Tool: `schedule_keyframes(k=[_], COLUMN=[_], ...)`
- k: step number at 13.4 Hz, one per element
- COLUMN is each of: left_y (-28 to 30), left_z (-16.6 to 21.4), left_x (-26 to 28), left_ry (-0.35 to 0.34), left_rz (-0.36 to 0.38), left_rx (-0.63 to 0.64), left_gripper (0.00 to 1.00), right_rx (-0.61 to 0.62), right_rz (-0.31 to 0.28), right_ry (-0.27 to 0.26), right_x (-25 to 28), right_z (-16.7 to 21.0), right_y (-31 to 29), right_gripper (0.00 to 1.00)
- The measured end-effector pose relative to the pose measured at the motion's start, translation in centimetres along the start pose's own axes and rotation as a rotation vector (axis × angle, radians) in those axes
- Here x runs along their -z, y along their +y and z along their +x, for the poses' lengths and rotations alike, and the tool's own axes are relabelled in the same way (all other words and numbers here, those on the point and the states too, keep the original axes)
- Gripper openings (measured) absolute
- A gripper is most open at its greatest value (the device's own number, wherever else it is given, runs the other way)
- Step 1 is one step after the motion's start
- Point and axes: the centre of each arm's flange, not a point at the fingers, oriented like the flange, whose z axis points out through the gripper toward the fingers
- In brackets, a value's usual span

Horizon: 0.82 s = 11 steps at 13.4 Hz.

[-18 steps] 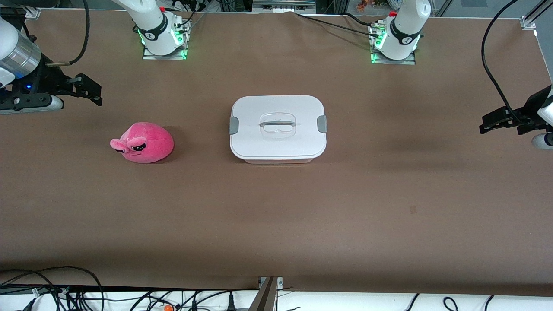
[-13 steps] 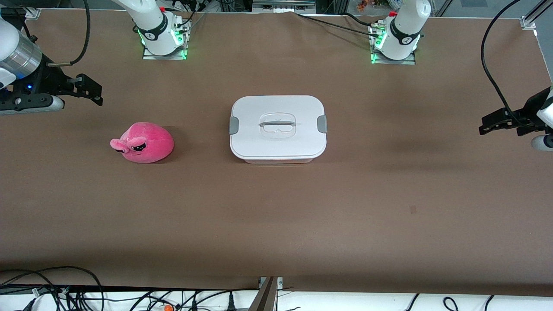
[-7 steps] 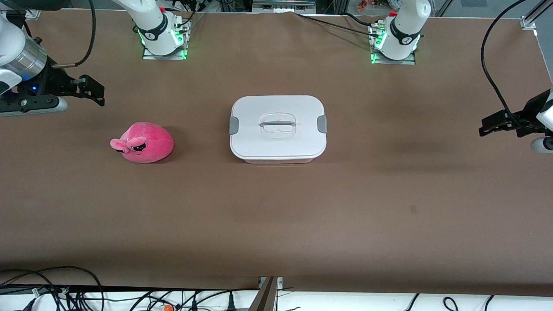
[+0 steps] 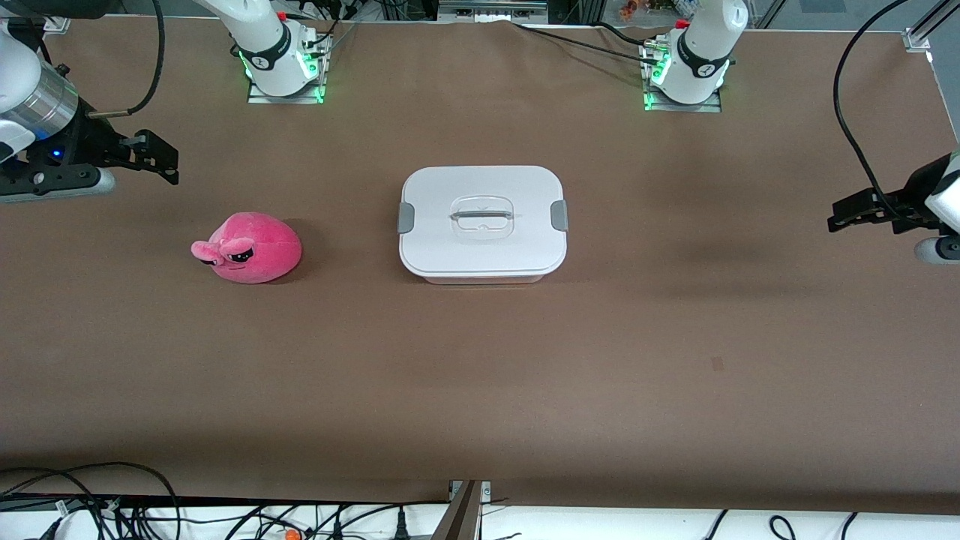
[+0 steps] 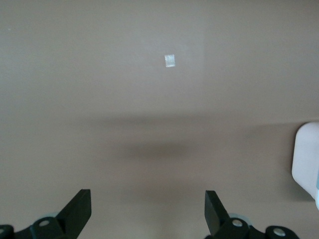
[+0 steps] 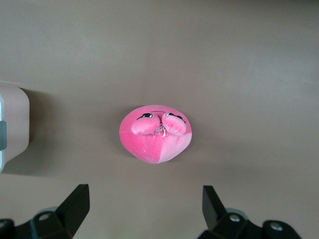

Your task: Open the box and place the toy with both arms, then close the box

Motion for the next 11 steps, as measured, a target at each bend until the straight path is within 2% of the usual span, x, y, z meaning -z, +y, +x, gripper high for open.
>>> schedule_keyframes(k=[2,5,11], left_y=[4.4,15.1,33.4], left_z=[0.5,0.4,-4.9], left_x=[-1.1,-3.6,-7.3], left_ry=[-0.024,-0.068,-0.113], left_rz=[-0.005,-0.008,0.031], left_rx=[-0.072,-0.242,-0.547], left_gripper=[1.0,1.0,1.0], right_rx=[0.007,0.009,0.008], right_rz=[0.0,0.0,0.0], right_ry=[-0.001,-0.001,0.008], right_x=[0.0,0.0,0.0], right_z=[0.0,0.0,0.1], right_y=[0.1,0.0,0.1], right_gripper=[1.0,1.0,1.0])
